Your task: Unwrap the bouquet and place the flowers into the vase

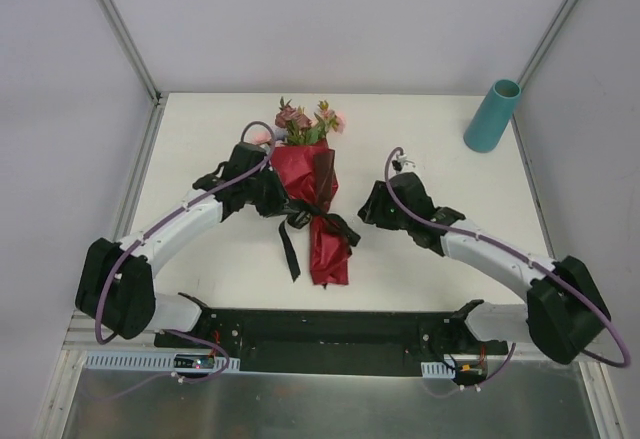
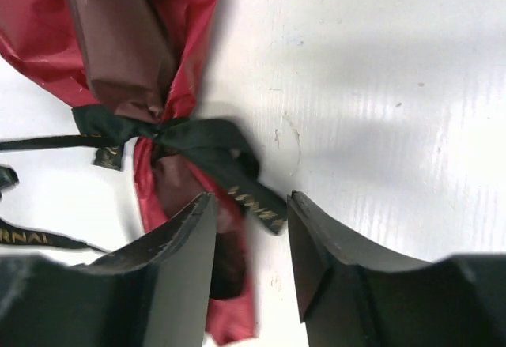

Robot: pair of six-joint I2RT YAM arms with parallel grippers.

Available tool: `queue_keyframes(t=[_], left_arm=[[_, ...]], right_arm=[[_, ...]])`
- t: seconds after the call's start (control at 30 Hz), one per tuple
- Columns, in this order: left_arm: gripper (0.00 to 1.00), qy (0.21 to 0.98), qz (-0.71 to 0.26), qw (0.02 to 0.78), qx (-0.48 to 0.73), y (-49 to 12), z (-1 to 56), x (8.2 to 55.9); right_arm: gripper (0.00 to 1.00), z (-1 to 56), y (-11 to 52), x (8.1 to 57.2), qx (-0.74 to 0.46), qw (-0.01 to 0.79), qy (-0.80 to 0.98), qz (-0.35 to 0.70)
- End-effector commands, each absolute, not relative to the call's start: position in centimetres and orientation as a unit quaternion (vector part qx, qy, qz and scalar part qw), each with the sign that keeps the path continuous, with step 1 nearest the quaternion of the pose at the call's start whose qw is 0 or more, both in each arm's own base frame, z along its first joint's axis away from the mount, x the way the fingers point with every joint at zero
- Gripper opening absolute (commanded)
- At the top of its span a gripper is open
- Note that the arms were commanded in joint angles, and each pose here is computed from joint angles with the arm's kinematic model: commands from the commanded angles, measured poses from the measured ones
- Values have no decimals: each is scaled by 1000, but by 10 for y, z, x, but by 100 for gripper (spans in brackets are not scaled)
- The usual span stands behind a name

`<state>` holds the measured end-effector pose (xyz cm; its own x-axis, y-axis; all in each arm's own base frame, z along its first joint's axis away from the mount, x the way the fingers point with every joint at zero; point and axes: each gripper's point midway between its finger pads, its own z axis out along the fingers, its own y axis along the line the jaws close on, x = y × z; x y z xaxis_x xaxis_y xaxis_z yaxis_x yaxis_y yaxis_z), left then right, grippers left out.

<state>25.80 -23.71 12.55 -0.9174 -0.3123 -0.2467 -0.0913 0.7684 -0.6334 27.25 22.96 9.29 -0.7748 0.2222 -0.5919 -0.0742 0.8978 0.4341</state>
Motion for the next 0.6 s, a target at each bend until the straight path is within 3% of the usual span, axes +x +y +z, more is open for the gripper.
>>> queue_keyframes(t=[0.0, 0.3, 0.57], left_arm=[[0, 910, -358, 182, -103, -232, 164, 260], [0, 883, -423, 188, -72, -254, 219, 267], [0, 891, -414, 171, -71, -252, 208, 264]], right_arm=[[51, 115, 220, 262, 93, 356, 890, 268], [54, 114, 244, 252, 115, 349, 849, 380], [63, 120, 298, 262, 64, 301, 835, 456]])
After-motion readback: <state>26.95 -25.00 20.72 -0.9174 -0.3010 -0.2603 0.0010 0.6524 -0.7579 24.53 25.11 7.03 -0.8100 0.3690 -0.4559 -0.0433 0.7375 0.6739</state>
